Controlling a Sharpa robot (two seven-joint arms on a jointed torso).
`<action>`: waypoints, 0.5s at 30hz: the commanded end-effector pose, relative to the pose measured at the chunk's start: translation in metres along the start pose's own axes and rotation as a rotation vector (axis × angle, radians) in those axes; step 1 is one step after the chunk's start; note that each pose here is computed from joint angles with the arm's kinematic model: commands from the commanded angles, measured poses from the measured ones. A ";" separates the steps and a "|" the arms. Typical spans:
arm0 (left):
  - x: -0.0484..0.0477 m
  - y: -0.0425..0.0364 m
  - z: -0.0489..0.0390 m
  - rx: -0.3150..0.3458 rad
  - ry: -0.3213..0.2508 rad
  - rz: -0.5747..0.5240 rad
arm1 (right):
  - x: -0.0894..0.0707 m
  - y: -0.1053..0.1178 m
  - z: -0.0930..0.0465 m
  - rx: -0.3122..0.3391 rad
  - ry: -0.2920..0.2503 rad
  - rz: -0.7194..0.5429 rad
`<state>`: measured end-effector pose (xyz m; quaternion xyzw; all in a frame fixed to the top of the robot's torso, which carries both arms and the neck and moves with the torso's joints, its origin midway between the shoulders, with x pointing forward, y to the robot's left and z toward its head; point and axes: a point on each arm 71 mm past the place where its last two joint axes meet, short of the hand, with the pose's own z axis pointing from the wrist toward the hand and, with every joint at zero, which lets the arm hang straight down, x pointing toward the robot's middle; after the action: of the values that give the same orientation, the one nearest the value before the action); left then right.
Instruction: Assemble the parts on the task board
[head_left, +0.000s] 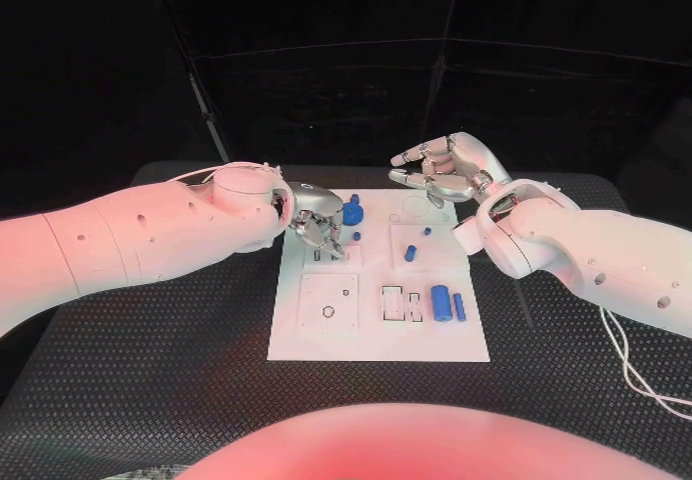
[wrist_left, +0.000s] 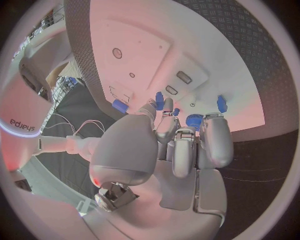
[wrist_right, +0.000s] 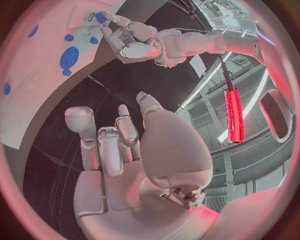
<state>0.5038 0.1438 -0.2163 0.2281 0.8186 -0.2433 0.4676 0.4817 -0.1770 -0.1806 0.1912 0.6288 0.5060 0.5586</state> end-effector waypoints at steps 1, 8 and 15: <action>-0.0029 0.0081 -0.0037 -0.109 -0.065 -0.239 | -0.001 0.001 0.000 -0.004 0.005 0.002; 0.0037 0.0189 -0.0161 -0.256 -0.105 -0.464 | -0.002 0.000 0.000 -0.001 0.002 0.000; 0.0134 0.0207 -0.0247 -0.375 -0.153 -0.646 | -0.003 -0.001 0.000 0.002 0.000 -0.002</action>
<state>0.4932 0.1695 -0.2198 -0.0449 0.8490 -0.2551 0.4606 0.4822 -0.1801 -0.1809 0.1927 0.6299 0.5028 0.5598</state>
